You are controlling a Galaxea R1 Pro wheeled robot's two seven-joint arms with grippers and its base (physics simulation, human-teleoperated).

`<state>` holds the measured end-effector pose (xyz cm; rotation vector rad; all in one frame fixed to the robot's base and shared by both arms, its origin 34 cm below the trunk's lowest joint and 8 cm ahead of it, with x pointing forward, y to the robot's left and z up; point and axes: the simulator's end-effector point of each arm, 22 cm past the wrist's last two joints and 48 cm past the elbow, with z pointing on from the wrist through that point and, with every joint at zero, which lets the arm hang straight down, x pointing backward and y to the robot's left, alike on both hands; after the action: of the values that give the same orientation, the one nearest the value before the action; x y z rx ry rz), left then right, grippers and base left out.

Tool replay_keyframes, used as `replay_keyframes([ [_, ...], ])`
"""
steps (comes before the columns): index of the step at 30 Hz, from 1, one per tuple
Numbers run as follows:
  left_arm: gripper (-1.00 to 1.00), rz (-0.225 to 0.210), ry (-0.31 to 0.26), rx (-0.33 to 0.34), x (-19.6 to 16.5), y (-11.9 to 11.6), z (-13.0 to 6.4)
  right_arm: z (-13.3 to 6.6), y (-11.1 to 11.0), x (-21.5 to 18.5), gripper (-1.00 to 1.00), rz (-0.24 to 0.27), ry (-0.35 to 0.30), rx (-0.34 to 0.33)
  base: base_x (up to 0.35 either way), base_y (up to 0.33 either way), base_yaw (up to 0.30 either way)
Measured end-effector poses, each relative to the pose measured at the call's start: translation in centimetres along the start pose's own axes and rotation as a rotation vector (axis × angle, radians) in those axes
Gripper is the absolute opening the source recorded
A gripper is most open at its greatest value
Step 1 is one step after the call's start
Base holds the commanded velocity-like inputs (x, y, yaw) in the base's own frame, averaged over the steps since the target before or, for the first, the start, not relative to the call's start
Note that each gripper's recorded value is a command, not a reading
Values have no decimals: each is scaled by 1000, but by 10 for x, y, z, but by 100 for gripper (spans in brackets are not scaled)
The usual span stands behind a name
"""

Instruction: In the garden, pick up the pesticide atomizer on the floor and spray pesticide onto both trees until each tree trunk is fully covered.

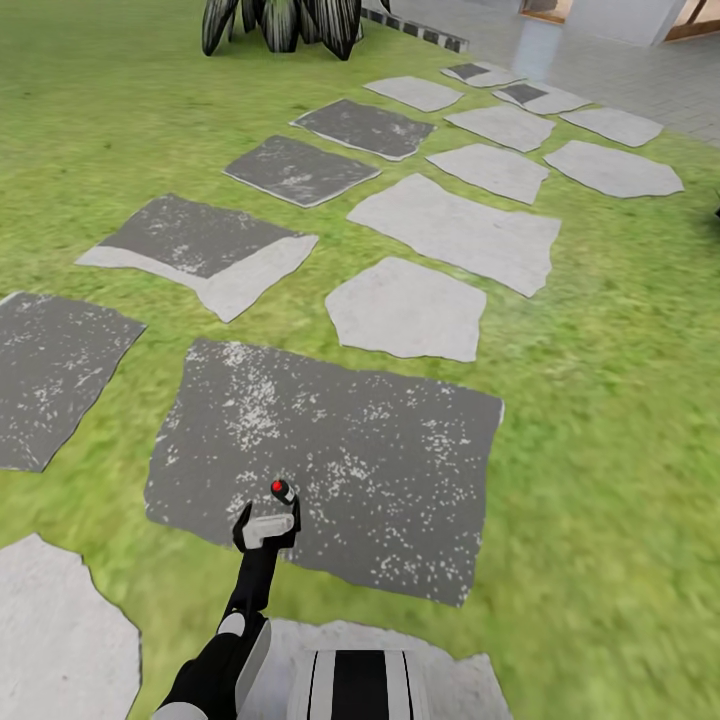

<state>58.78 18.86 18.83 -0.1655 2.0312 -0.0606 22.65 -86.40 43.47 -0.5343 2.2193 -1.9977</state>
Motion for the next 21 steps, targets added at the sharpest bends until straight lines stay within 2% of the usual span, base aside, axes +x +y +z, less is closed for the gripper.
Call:
replay_keyframes([
  [8,100,0,1,0,1,0,0,0,0,0,100,-1,-1,-1,112,0,0],
  [21,100,0,10,-1,6,1,0,0,2,0,100,-9,-1,-4,10,0,0],
])
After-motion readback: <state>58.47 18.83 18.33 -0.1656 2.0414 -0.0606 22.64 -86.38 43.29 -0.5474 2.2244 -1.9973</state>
